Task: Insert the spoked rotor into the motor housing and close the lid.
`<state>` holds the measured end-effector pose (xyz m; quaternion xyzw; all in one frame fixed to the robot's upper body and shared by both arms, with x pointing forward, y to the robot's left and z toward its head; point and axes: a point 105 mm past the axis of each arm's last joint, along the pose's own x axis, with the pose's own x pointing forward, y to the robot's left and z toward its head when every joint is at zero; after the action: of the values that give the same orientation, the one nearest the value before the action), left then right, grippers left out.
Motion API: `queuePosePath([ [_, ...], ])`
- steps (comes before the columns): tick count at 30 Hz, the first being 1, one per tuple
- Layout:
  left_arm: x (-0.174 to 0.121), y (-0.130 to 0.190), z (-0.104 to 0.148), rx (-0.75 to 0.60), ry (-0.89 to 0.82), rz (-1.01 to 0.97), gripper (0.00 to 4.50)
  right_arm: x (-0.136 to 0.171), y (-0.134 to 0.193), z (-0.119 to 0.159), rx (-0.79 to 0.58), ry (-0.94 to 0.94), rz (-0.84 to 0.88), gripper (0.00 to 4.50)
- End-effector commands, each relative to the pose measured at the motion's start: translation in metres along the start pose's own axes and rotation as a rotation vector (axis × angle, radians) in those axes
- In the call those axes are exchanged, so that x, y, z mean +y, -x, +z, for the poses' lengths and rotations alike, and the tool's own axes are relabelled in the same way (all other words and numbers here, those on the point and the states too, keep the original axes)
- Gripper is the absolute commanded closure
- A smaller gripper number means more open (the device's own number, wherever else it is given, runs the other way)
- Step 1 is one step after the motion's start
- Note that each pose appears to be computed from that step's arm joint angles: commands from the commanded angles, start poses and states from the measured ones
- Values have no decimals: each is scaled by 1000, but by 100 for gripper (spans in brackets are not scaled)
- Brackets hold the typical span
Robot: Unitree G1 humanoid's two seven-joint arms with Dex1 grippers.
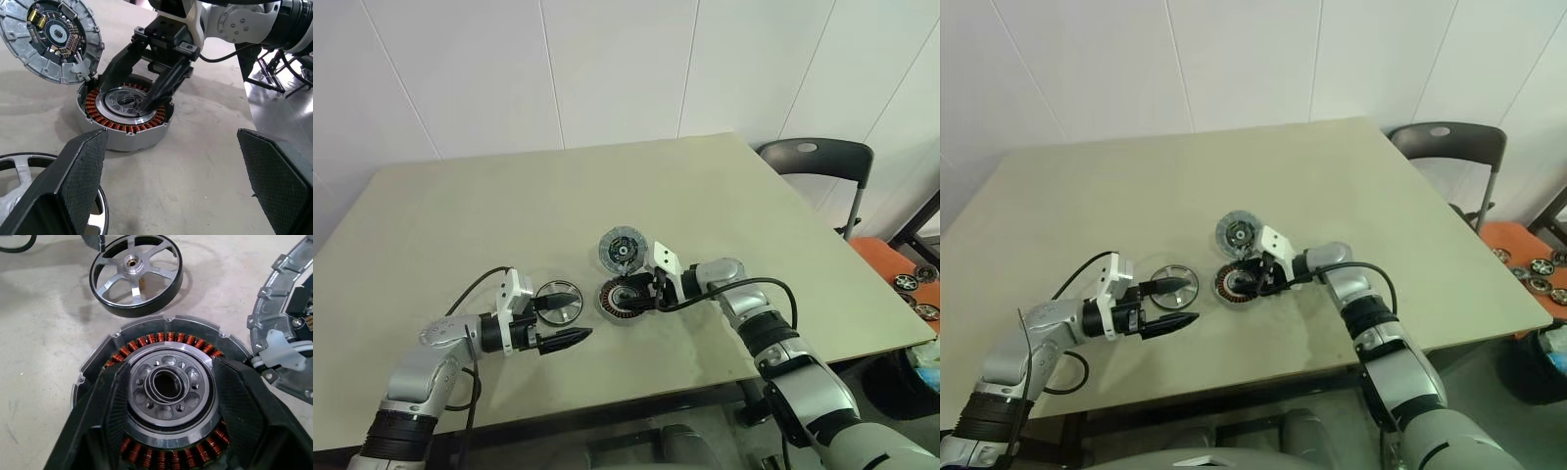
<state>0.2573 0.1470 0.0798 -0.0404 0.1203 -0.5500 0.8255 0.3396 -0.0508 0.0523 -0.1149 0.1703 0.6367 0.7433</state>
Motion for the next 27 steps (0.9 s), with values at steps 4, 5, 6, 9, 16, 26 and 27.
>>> queuePosePath([
  [4, -2, 0, 15, -27, -42, -9, 0, -4, 2, 12, -17, 22, -5, 186],
  [5, -2, 0, 15, -26, -42, -9, 0, -4, 2, 12, -22, 21, -4, 186],
  [6, -2, 1, 15, -26, -42, -8, 0, -4, 3, 15, -36, 16, 2, 186],
  [9, -2, 1, 15, -26, -42, -7, 0, -5, 11, 31, -109, -17, 25, 186],
  [16, -1, 1, 13, -27, -37, -4, 0, -10, 29, 56, -202, -78, 60, 186],
  [26, 1, 2, 8, -29, -29, 3, 0, -7, 16, 24, -57, 3, 45, 406],
  [27, 2, 2, 8, -29, -29, 4, 0, -6, 15, 22, -46, 2, 48, 445],
])
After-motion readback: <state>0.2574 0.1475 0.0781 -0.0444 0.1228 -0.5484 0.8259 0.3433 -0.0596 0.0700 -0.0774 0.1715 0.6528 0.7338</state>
